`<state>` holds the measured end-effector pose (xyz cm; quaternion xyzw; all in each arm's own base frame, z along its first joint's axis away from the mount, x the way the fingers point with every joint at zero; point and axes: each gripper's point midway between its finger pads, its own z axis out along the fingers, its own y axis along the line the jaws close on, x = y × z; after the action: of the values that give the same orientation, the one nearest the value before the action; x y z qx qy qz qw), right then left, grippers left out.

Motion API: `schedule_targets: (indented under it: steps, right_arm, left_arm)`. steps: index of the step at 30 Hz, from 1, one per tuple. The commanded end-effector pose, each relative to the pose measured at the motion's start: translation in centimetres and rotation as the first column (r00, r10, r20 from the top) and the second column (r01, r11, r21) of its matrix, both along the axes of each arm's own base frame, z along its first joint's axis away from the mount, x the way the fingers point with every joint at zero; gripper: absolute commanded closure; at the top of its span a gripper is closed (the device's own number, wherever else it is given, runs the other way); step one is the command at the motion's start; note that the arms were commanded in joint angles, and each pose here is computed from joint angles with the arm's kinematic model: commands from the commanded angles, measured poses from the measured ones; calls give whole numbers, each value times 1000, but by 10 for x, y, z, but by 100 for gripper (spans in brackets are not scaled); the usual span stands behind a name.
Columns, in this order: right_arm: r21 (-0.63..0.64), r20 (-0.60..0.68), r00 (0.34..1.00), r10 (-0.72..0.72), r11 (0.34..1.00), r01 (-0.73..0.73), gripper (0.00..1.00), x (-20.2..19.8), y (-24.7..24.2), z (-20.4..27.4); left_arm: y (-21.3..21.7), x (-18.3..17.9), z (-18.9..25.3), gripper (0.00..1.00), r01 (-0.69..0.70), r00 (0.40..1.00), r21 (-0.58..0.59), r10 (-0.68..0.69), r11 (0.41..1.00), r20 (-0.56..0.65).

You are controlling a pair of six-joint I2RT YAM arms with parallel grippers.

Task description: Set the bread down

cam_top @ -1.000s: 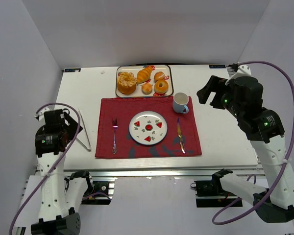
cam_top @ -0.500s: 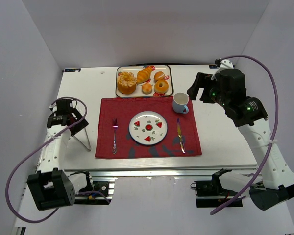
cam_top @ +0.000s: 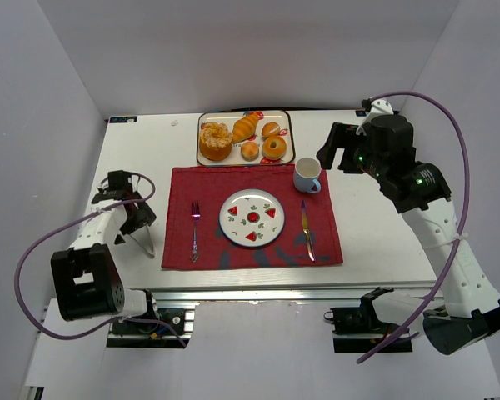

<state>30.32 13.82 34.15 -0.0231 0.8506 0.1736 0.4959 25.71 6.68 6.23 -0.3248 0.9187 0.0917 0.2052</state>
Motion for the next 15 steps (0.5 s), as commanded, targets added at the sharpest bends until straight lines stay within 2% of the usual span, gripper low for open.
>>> schedule_targets:
  steps: [1,15]
  right_arm:
    - [8,48,999,10,1000,-11,11,9,4,9]
    - [2,34,999,22,1000,-22,11,8,6,4]
  left_arm:
    - [1,10,-8,2,12,1000,8,-12,1000,27]
    - [6,19,-60,3,30,996,14,-29,999,-87]
